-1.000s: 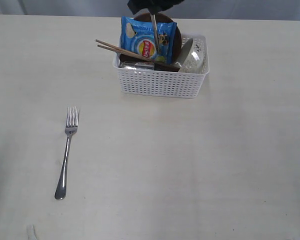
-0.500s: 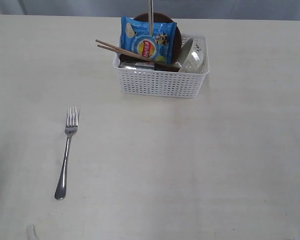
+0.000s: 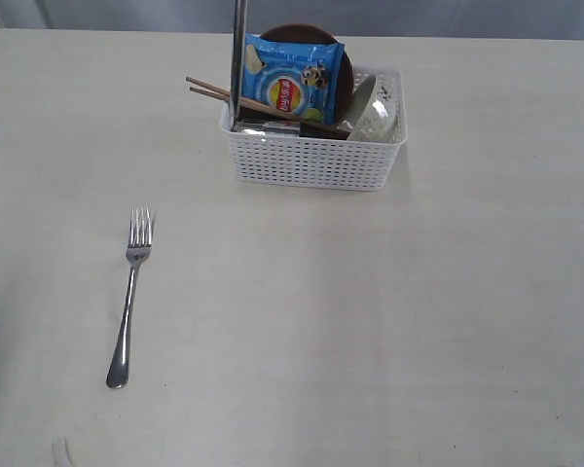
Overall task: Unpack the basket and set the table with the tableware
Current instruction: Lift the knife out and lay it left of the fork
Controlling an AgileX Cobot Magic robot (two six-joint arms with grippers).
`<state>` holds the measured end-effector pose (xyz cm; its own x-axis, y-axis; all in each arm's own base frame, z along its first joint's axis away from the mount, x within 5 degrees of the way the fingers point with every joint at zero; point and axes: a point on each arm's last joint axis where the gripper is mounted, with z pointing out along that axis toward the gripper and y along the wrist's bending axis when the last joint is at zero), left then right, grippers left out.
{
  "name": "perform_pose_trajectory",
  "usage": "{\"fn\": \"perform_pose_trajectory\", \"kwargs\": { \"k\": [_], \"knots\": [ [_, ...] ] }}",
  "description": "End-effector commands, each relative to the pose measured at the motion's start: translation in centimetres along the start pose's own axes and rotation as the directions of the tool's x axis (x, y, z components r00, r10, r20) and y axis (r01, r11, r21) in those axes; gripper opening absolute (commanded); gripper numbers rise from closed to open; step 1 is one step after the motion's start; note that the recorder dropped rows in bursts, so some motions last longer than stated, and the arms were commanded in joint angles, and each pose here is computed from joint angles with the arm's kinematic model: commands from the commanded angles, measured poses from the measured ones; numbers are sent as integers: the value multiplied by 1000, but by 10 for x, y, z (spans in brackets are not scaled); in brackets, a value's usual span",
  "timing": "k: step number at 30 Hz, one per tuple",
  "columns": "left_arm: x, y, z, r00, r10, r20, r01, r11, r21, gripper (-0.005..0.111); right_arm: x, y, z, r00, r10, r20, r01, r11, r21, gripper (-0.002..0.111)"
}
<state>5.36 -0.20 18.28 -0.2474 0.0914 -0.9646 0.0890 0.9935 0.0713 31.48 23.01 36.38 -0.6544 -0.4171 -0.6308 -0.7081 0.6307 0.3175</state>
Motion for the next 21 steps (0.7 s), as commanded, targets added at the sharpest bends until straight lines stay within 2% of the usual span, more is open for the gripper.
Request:
{"fn": "perform_pose_trajectory", "kwargs": {
  "k": [1,5,8,12,15,18,21],
  "knots": [
    [1,0,0,1000,-3,0,3,1000,6,0,9,12,7,998,57,9,-55,981,-185,0],
    [1,0,0,1000,-3,0,3,1000,6,0,23,30,32,995,94,-22,-95,933,-348,0],
    [1,0,0,1000,-3,0,3,1000,6,0,31,47,57,995,61,-81,-87,921,-380,0],
    [1,0,0,1000,-3,0,3,1000,6,0,53,78,112,977,36,-212,-129,888,-442,0],
    [1,0,0,1000,-3,0,3,1000,6,0,67,78,150,954,92,-287,-224,852,-473,0],
    [1,0,0,1000,-3,0,3,1000,6,0,78,73,183,924,145,-354,-325,786,-526,0],
    [1,0,0,1000,-3,0,3,1000,6,0,83,70,199,906,128,-404,-349,767,-538,0]
  ]
}}
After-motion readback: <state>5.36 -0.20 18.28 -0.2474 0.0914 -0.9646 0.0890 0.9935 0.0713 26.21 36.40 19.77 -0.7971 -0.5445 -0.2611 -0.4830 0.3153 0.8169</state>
